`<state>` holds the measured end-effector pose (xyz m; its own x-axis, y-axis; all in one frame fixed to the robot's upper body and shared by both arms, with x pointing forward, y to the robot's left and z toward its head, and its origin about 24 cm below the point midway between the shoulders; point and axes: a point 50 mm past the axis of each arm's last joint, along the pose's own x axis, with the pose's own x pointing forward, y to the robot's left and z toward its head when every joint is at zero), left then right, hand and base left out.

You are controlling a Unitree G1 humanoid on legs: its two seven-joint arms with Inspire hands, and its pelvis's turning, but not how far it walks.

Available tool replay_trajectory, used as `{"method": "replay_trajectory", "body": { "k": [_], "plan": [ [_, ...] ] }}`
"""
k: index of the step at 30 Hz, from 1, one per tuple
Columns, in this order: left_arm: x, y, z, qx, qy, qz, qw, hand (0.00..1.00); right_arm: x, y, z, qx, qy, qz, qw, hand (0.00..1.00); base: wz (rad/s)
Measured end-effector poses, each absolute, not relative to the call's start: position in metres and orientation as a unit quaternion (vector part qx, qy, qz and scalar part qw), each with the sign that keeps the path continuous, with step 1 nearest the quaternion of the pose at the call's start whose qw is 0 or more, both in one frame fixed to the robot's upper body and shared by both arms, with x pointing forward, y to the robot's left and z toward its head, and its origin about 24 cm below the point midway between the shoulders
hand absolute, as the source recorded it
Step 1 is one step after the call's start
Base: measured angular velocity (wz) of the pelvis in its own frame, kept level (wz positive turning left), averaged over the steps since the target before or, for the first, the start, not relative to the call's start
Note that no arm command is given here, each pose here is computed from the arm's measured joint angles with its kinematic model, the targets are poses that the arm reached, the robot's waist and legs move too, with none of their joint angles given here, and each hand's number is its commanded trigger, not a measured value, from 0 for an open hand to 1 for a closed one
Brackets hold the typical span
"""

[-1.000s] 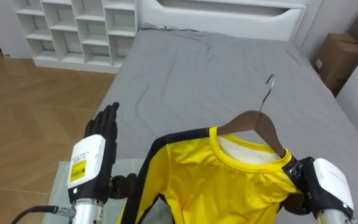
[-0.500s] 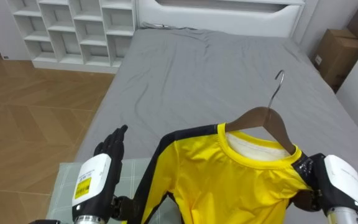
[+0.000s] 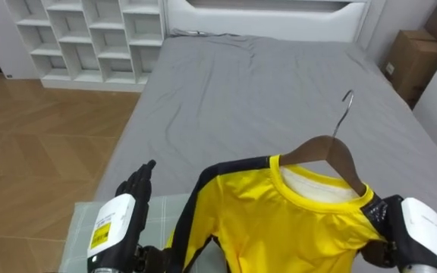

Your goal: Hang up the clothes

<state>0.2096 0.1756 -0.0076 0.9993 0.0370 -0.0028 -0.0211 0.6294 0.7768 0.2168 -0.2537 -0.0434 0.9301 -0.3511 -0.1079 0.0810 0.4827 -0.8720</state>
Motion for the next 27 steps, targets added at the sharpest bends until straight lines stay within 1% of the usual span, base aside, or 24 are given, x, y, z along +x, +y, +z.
{"method": "replay_trajectory", "body": {
  "k": [6, 9, 14, 16, 19, 23, 27],
  "plan": [
    [0.208, 0.176, -0.009, 0.434, 0.011, 0.013, 0.901, 0.00, 0.198, -0.248, -0.069, -0.462, 0.194, -0.122, 0.857, 1.00, -0.05],
    [0.209, 0.175, -0.009, 0.435, 0.010, 0.010, 0.901, 0.00, 0.193, -0.250, -0.074, -0.454, 0.211, -0.123, 0.857, 1.00, -0.05],
    [0.208, 0.172, -0.009, 0.437, 0.011, 0.000, 0.900, 0.00, 0.187, -0.244, -0.084, -0.421, 0.237, -0.119, 0.867, 1.00, -0.30],
    [0.209, 0.173, -0.009, 0.439, 0.009, 0.002, 0.898, 0.00, 0.191, -0.238, -0.084, -0.422, 0.231, -0.109, 0.870, 1.00, -0.87],
    [0.211, 0.175, -0.006, 0.441, 0.004, 0.015, 0.897, 0.00, 0.208, -0.229, -0.079, -0.421, 0.212, -0.094, 0.877, 1.00, -1.47],
    [0.213, 0.175, -0.014, 0.425, 0.022, 0.012, 0.905, 0.00, 0.212, -0.220, -0.081, -0.415, 0.213, -0.077, 0.881, 1.00, -0.93],
    [0.212, 0.178, -0.019, 0.392, 0.043, 0.019, 0.919, 0.00, 0.221, -0.206, -0.076, -0.432, 0.185, -0.048, 0.882, 1.00, -1.03]
  ]
}}
